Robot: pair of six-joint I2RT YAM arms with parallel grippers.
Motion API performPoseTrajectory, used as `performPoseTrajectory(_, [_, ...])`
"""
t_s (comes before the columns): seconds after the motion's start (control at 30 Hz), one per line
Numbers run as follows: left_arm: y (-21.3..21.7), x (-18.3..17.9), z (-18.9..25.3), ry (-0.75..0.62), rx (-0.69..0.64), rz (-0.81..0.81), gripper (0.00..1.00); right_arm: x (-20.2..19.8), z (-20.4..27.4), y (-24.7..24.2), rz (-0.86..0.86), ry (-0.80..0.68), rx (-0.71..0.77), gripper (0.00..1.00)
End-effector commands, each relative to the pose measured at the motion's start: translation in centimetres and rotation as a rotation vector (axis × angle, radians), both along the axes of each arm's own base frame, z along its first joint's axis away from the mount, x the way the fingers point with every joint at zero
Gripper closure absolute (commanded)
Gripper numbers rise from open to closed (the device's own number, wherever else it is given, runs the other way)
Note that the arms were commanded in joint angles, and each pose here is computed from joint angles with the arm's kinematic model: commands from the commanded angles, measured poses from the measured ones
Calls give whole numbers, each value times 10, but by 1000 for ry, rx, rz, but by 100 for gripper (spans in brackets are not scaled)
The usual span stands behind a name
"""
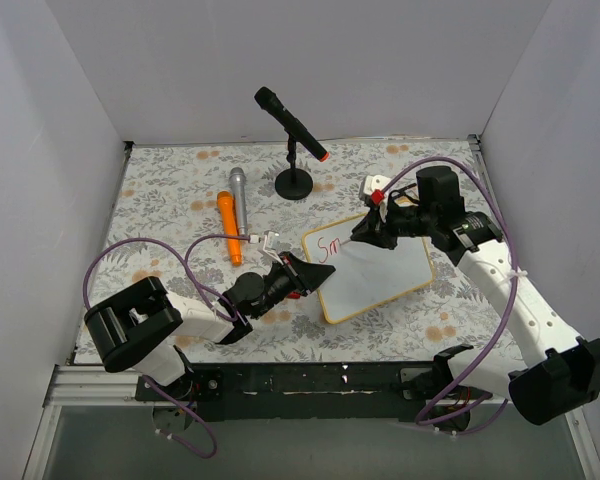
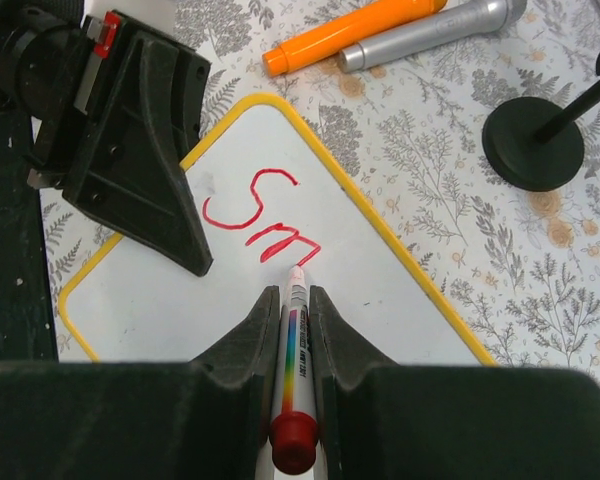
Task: Write a sentence on the whiteboard
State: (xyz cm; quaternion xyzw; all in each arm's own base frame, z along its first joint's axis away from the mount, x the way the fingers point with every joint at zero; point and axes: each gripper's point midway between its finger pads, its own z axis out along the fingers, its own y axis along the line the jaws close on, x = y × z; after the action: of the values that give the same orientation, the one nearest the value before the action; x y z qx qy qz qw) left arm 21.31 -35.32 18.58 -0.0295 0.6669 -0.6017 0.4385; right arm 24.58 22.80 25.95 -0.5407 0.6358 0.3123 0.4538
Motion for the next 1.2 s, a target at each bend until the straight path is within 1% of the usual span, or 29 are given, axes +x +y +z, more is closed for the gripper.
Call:
performPoseTrajectory(0.0, [30,-26,138,-293,-449,-20,100,-18,-12,-8,40,18,-33,99])
performPoseTrajectory(0.13, [30,-26,137,-292,-448,-21,100,-22,-15,-12,35,19,-46,99])
performPoseTrajectory(0.2, [29,-26,137,-293,-447,-23,100,-22,-8,-12,31,-2,-41,99])
performPoseTrajectory(0.37, [30,-26,134,-290,-438,-22,100,-24,41,-8,64,-68,35,99])
performPoseTrajectory(0.47, [32,-28,132,-293,-428,-20,100,-26,57,-7,81,-79,69,99])
performPoseTrajectory(0.7, [36,-35,129,-310,-413,-36,100,-26,51,-11,72,-72,103,99])
performPoseTrajectory(0.9, [34,-40,134,-341,-415,-65,100,-23,57,-12,79,-70,132,99])
performPoseTrajectory(1.17, [36,-42,134,-343,-415,-63,100,-23,59,-14,84,-68,149,99])
